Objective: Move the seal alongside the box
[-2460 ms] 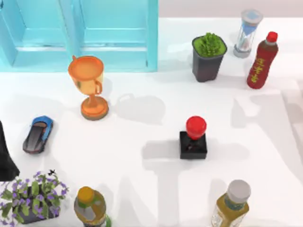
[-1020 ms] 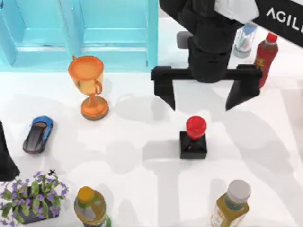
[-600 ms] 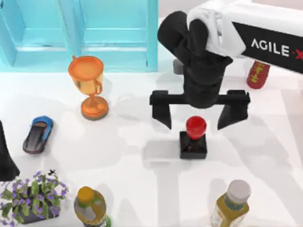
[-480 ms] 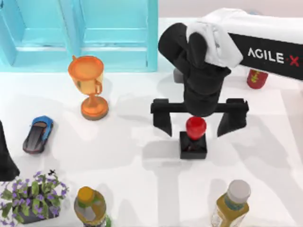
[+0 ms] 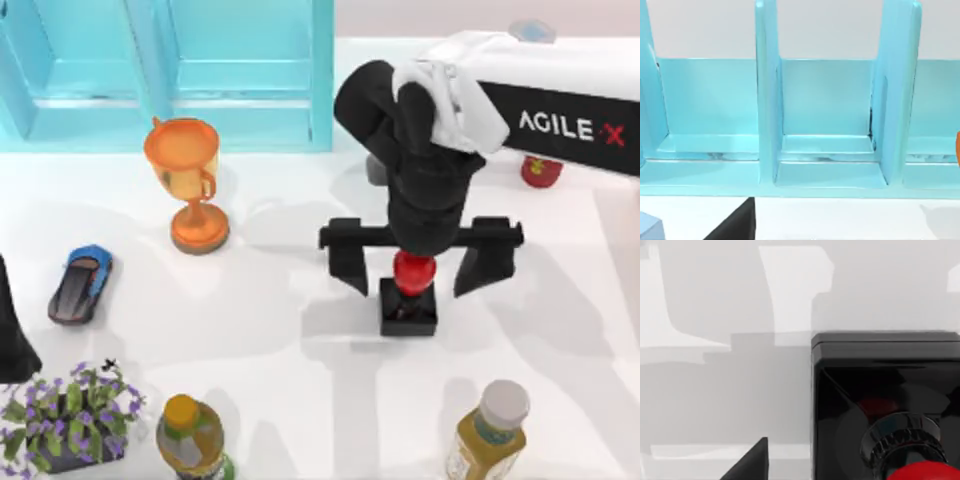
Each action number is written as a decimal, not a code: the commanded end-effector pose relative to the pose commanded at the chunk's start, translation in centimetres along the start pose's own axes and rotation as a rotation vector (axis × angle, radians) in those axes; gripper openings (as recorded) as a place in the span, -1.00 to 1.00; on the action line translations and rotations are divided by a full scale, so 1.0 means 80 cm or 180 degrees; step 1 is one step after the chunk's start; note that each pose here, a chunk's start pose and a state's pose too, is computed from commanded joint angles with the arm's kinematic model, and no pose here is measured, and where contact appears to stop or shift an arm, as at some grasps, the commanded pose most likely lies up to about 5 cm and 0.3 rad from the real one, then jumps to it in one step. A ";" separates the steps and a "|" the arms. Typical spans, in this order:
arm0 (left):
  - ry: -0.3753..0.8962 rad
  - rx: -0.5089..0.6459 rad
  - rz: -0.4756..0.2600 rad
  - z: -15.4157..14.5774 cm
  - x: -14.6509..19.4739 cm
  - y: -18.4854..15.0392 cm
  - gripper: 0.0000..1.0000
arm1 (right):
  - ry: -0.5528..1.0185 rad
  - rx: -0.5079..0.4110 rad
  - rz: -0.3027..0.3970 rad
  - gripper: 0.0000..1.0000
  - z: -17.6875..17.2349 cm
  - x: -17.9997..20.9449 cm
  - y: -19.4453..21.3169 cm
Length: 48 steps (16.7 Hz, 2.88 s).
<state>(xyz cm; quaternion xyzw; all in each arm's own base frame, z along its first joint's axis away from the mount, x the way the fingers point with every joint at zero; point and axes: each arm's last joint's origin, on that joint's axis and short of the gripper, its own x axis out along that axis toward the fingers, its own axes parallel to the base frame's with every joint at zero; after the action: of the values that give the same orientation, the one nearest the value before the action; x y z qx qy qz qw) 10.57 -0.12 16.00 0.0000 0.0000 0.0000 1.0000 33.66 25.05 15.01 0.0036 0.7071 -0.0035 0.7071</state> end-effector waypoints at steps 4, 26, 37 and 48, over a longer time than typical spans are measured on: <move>0.0000 0.0000 0.0000 0.000 0.000 0.000 1.00 | 0.0000 0.0000 0.0000 -0.06 0.000 0.000 0.000; 0.0000 0.0000 0.0000 0.000 0.000 0.000 1.00 | -0.0003 0.0018 0.0003 -1.00 0.002 -0.053 -0.001; 0.0000 0.0000 0.0000 0.000 0.000 0.000 1.00 | 0.0014 -0.0019 -0.0006 -1.00 0.028 -0.088 -0.059; 0.0000 0.0000 0.0000 0.000 0.000 0.000 1.00 | 0.0025 0.0019 -0.0002 -1.00 0.056 -0.155 -0.228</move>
<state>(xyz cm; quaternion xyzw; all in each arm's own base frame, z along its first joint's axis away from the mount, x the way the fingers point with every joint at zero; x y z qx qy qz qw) 10.57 -0.12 16.00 0.0000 0.0000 0.0000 1.0000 37.93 6.74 27.42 0.0055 0.7099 -0.0058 0.7042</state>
